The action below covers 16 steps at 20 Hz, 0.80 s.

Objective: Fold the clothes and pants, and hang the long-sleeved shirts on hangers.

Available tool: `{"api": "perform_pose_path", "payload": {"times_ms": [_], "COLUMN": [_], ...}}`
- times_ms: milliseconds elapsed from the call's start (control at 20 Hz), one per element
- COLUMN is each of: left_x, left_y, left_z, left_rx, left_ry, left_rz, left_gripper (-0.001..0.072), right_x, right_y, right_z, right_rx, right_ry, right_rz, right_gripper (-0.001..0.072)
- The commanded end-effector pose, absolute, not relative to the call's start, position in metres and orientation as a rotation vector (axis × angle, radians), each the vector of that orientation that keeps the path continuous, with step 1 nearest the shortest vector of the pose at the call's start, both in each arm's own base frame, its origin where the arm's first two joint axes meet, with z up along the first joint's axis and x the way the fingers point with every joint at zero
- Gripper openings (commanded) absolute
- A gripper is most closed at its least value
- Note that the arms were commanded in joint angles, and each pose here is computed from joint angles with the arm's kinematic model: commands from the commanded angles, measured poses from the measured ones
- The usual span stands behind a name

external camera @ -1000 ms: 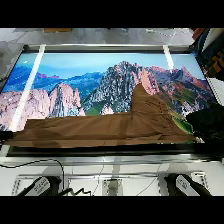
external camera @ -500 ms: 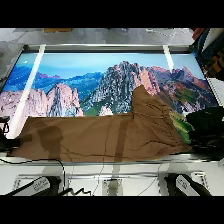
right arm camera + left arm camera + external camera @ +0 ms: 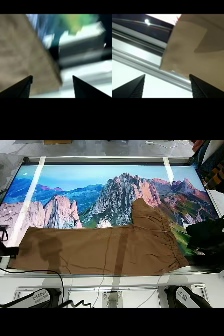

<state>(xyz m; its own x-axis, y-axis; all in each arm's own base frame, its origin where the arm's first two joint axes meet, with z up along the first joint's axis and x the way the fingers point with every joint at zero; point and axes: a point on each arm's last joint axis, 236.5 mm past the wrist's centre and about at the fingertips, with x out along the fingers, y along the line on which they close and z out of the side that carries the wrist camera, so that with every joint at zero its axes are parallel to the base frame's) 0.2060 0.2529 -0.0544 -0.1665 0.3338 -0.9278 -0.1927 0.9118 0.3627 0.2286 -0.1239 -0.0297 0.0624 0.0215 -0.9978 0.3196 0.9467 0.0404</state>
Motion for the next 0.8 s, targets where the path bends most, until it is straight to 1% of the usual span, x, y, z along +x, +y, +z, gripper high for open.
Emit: {"api": "perform_pose_path", "payload": {"times_ms": [0,100,150,200,250,350,500,700,750], "left_x": [0.242,0.268,0.279,0.288,0.295,0.311,0.347,0.412,0.424], "left_y": [0.261,0.256,0.251,0.244,0.235,0.207,0.137,0.017,-0.009], "left_z": [-0.021,-0.002,0.004,0.006,0.006,0.001,-0.007,0.013,0.021], "left_rx": [0.080,0.107,0.119,0.131,0.147,0.126,-0.022,-0.244,-0.275], "left_ry": [1.552,1.489,1.467,1.453,1.447,1.428,1.353,1.125,1.073], "left_rz": [0.560,0.552,0.536,0.516,0.491,0.416,0.235,-0.089,-0.148], "left_gripper": [0.0625,0.0625,0.0625,0.0625,0.0625,0.0626,0.0626,0.0626,0.0626], "right_x": [0.286,0.303,0.310,0.318,0.324,0.327,0.324,0.330,0.331], "right_y": [-0.160,-0.168,-0.165,-0.154,-0.134,-0.102,-0.092,-0.080,-0.074], "right_z": [-0.014,-0.017,-0.024,-0.030,-0.035,-0.042,-0.071,-0.097,-0.102], "right_rx": [0.305,0.411,0.507,0.602,0.707,0.843,0.837,0.784,0.763], "right_ry": [1.243,1.238,1.255,1.278,1.303,1.331,1.382,1.408,1.416], "right_rz": [-0.373,-0.380,-0.343,-0.253,-0.115,0.137,0.246,0.306,0.331], "right_gripper": [0.0558,0.0549,0.0548,0.0547,0.0546,0.0549,0.0550,0.0550,0.0551]}}
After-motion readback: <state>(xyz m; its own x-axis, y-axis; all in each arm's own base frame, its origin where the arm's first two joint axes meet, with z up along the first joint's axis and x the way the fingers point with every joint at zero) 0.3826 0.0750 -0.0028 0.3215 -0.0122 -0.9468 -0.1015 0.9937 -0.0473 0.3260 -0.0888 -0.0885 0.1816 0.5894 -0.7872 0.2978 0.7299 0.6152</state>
